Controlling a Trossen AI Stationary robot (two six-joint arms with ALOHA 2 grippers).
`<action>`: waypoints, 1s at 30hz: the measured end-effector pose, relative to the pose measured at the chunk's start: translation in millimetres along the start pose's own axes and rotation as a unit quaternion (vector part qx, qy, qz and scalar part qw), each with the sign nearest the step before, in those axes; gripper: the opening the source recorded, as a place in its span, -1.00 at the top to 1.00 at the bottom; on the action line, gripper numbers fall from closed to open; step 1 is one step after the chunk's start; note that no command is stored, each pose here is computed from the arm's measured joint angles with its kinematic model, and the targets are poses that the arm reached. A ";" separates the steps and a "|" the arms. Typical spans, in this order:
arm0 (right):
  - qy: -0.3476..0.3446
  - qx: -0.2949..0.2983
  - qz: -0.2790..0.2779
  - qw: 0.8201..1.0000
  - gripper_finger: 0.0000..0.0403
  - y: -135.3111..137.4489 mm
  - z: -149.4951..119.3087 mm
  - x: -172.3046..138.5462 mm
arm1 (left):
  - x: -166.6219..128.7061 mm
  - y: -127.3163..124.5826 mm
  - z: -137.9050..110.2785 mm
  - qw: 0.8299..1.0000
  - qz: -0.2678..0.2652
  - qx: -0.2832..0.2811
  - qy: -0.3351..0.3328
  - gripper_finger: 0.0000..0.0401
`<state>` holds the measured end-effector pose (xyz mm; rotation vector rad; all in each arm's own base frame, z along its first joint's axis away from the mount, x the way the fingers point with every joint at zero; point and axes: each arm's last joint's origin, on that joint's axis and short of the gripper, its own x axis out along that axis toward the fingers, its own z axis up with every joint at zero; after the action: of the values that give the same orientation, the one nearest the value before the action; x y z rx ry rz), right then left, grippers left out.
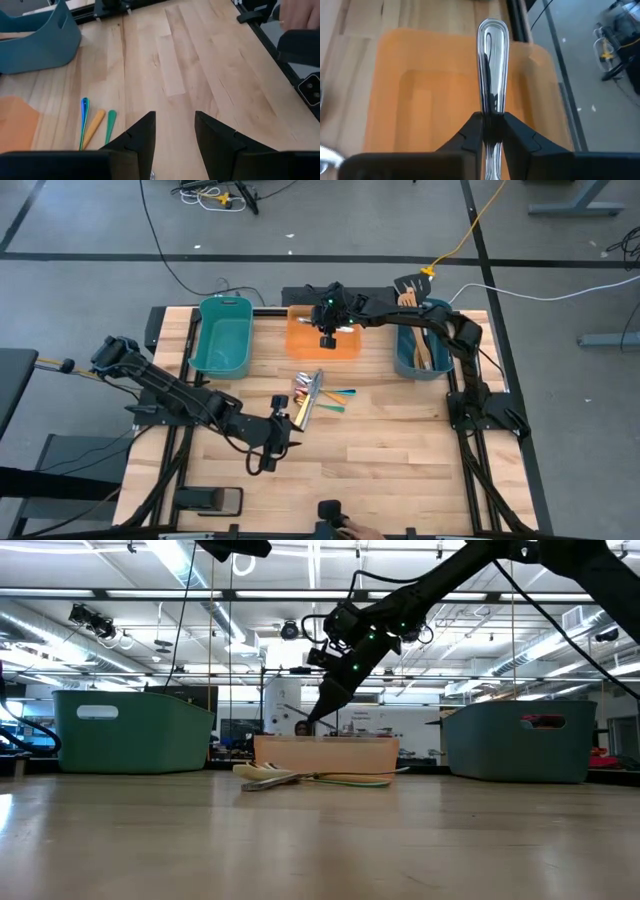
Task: Pick & Place Kitchen Items
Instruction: Put the right silver knife into the orange bin, then put the yellow knife into the orange bin
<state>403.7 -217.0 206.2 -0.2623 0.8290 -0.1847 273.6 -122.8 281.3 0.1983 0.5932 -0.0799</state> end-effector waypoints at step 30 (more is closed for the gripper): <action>0.038 -0.011 0.001 0.999 0.46 76.6 50.4 -67.8 | -0.2 -0.3 6.9 0.999 -0.002 -0.013 -0.034 0.29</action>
<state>401.0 -118.3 263.2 -0.2765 0.9066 -0.1846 277.2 -124.5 287.0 0.1681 0.5265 -0.0822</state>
